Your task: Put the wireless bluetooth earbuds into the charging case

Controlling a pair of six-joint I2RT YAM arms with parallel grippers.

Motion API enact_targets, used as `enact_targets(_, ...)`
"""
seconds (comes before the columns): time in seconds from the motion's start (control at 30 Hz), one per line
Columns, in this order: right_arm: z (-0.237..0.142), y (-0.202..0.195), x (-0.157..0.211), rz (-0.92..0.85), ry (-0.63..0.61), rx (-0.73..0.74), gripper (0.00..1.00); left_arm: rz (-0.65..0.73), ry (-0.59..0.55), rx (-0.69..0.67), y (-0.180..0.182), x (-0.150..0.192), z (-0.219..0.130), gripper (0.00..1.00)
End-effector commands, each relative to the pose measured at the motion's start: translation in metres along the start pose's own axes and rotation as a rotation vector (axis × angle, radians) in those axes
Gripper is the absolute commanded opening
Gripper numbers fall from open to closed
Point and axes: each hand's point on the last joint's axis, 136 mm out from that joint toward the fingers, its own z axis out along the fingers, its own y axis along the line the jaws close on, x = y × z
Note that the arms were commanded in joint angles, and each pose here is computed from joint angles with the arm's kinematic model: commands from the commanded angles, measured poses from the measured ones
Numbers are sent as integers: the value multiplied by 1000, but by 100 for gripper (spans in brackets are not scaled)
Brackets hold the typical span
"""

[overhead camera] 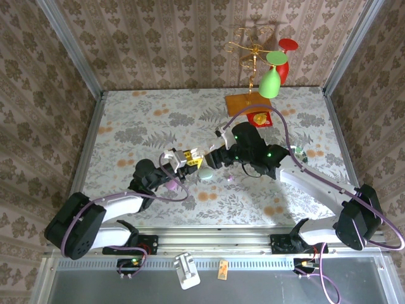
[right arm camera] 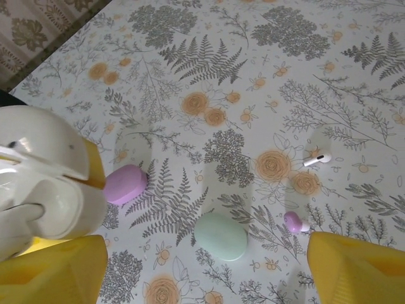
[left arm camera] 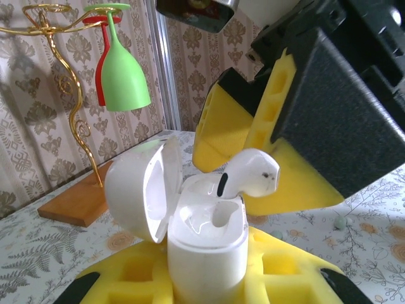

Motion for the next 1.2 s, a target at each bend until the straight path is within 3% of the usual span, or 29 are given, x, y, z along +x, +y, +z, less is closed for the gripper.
enact_targets(0.0, -10, -7, -22, 23, -52, 40, 82, 15, -25, 27, -5, -10, -1, 0)
enact_targets(0.23, -25, 7, -21, -45, -84, -36, 83, 8, -19, -16, 2, -10, -2, 0)
enact_targets(0.43, -39, 35, -14, -134, -102, -182, 92, 7, -3, -37, 7, -8, 0, 0)
enact_targets(0.63, -34, 53, -25, -146, -114, -236, 96, 11, -5, -31, 7, -10, 1, 0)
enact_targets(1.17, 1, 27, -23, -82, -17, -74, 83, 17, -6, -36, 4, -11, -4, 0)
